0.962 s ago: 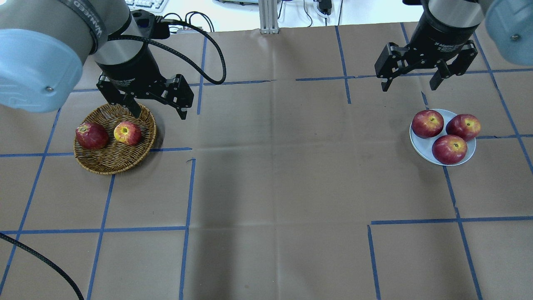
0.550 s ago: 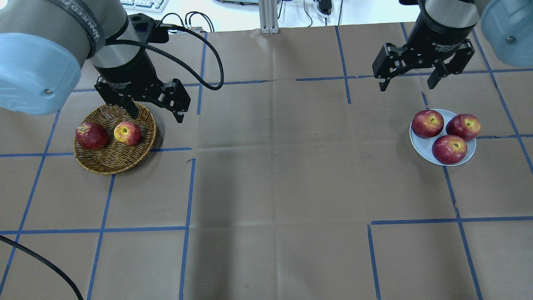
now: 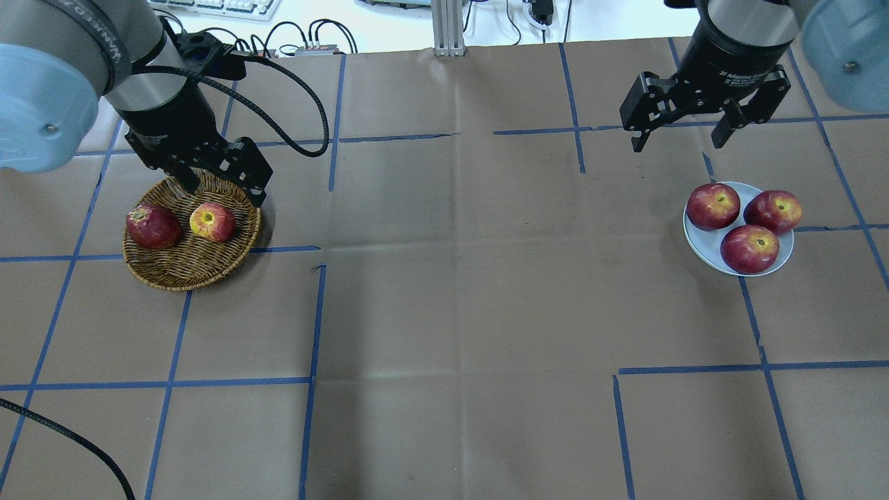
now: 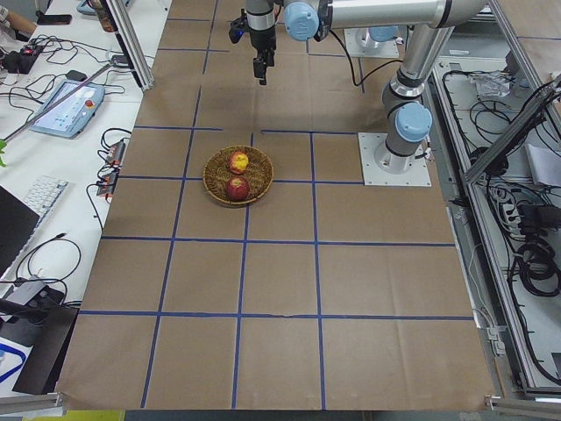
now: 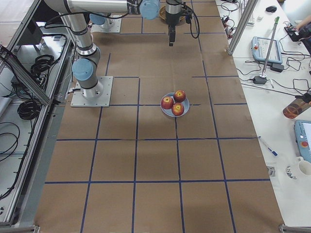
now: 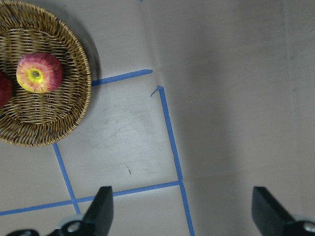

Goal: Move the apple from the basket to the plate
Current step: 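Lower the left gripper onto the red apple in the basket and grasp it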

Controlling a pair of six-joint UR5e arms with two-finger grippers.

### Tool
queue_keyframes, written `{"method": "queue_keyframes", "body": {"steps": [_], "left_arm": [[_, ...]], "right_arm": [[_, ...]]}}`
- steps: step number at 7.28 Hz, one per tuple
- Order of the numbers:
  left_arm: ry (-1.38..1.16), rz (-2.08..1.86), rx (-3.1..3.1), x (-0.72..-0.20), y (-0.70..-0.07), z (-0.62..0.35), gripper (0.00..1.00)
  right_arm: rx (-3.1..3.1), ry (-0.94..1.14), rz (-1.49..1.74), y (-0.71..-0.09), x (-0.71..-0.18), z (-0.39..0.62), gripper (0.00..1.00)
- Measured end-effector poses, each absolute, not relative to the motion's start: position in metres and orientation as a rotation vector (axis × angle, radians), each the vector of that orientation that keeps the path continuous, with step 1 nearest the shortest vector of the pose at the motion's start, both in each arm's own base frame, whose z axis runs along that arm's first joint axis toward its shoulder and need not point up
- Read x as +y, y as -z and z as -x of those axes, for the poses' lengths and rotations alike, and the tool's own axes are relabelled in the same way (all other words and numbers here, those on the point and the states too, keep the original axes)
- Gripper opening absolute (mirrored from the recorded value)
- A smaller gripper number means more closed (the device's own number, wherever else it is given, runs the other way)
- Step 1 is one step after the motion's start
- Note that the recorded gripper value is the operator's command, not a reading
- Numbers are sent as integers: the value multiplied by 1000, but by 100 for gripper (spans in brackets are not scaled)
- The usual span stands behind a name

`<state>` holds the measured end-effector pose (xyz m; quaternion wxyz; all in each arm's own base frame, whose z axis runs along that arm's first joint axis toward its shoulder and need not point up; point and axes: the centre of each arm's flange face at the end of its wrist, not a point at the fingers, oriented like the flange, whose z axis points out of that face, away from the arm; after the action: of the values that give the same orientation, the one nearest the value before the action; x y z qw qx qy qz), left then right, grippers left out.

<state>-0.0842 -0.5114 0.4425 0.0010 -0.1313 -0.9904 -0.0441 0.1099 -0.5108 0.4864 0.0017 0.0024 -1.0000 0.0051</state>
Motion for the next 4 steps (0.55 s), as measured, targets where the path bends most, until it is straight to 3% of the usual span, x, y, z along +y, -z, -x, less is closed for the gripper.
{"method": "queue_keyframes", "body": {"steps": [4], "left_arm": [[-66,552,-3132,-548,-350,13,99]], "right_arm": [[-3143,-17,-9,-486,-511,-110,100]]}}
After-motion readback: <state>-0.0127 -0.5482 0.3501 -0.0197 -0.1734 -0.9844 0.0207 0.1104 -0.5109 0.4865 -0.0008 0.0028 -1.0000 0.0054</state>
